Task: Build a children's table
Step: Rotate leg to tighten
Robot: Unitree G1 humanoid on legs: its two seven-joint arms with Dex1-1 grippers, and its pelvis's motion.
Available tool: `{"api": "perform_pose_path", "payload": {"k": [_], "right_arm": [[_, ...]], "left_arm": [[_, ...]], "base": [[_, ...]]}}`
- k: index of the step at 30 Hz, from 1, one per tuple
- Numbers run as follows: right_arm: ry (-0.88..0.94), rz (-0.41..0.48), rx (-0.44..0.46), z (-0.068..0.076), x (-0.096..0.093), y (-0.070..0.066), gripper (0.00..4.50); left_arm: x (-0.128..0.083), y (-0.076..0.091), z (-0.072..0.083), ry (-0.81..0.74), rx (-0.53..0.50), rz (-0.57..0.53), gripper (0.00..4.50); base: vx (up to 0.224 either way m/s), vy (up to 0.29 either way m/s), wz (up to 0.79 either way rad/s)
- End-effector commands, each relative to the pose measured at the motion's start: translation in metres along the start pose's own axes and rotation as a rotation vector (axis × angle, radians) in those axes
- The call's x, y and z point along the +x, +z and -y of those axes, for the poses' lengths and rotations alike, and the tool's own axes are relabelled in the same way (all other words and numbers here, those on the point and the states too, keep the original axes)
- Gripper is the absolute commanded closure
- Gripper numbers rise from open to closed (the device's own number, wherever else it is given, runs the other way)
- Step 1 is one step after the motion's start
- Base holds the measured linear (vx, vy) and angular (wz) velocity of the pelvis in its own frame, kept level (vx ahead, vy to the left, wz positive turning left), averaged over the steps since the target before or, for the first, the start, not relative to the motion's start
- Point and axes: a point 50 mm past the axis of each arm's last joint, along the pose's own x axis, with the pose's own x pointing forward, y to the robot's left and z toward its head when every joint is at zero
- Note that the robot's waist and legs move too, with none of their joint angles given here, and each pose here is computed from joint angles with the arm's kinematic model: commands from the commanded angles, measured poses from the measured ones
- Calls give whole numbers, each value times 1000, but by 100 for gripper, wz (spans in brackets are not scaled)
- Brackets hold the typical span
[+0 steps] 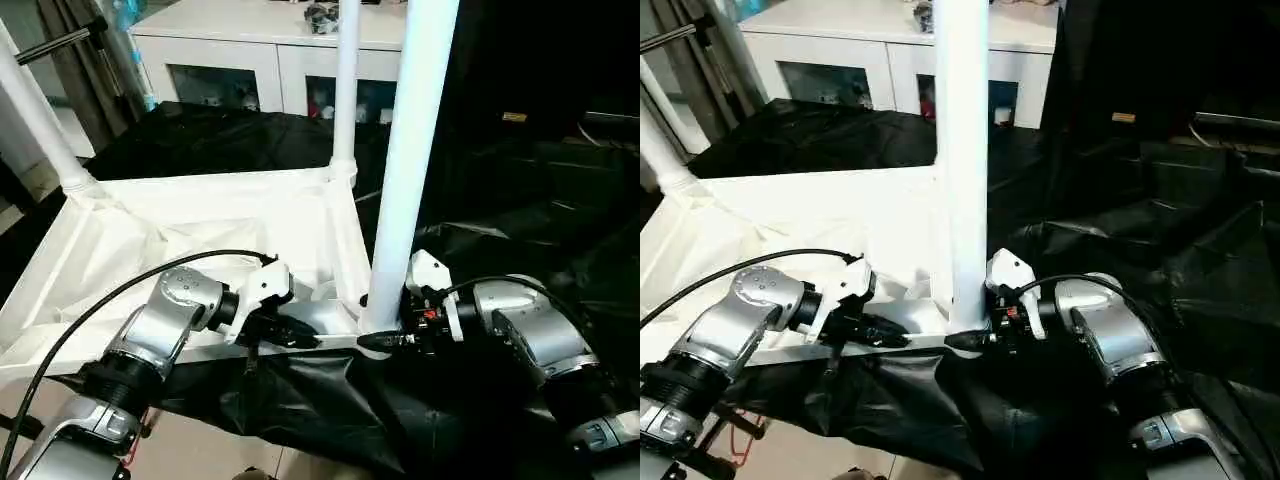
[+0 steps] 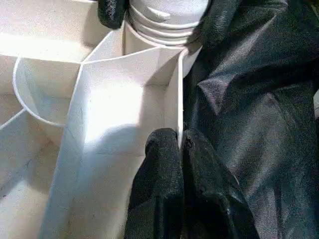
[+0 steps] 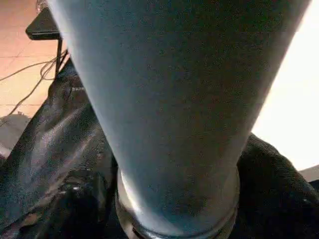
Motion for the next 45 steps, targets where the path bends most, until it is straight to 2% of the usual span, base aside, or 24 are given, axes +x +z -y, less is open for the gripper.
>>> {"api": "perform_pose_path", "payload": {"k": [1, 4, 7, 9, 10, 12, 15, 18, 21, 22, 23, 26, 27, 29, 32, 35, 41, 45], "right_arm": [[57, -24, 16, -9, 12, -5, 149], [57, -16, 25, -11, 13, -7, 173], [35, 3, 43, -12, 14, -9, 174], [-112, 45, 90, -5, 23, -12, 180], [-112, 45, 90, -5, 23, -12, 180], [-345, 38, 162, 9, 35, -19, 180], [-471, 44, 222, 16, 43, -22, 180], [-609, 86, 337, 23, 57, -20, 180], [-678, 107, 373, 26, 68, -15, 180], [-688, 114, 367, 26, 72, -13, 125], [-659, 142, 357, 25, 77, -7, 125], [-629, 161, 358, 25, 78, -4, 104], [-624, 164, 359, 25, 78, -4, 74], [-573, 163, 304, 23, 73, -1, 63], [-473, 165, 233, 19, 64, 1, 63], [-304, 148, 133, 13, 41, -1, 63], [-156, 84, 75, 5, 24, -4, 63], [-21, 26, 57, -2, 10, -6, 63]], "left_arm": [[12, 18, 8, -110, 65, 63, 450], [13, 19, 7, -99, 64, 75, 450], [15, 22, 4, -63, 60, 95, 450], [19, 25, -7, 65, 37, 108, 450], [19, 25, -7, 65, 37, 108, 450], [24, 28, -20, 205, -13, 114, 450], [29, 30, -28, 297, -51, 116, 450], [40, 35, -35, 386, -86, 120, 450], [51, 40, -35, 412, -100, 135, 450], [55, 42, -35, 412, -102, 139, 450], [61, 46, -32, 387, -90, 149, 450], [63, 47, -29, 360, -75, 153, 450], [62, 47, -29, 355, -71, 154, 450], [59, 45, -25, 309, -42, 153, 450], [53, 41, -21, 256, -11, 141, 450], [39, 35, -14, 165, 41, 137, 450], [28, 25, -10, 94, 74, 87, 450], [18, 22, -2, -18, 91, 71, 450]], "base": [[0, 0, 0], [0, 0, 0], [0, 0, 0], [0, 0, 0], [0, 0, 0], [0, 0, 0], [0, 0, 0], [0, 0, 0], [0, 0, 0], [0, 0, 0], [0, 0, 0], [0, 0, 0], [0, 0, 0], [0, 0, 0], [0, 0, 0], [17, -1, 0], [18, -1, 0], [0, 0, 0]]}}
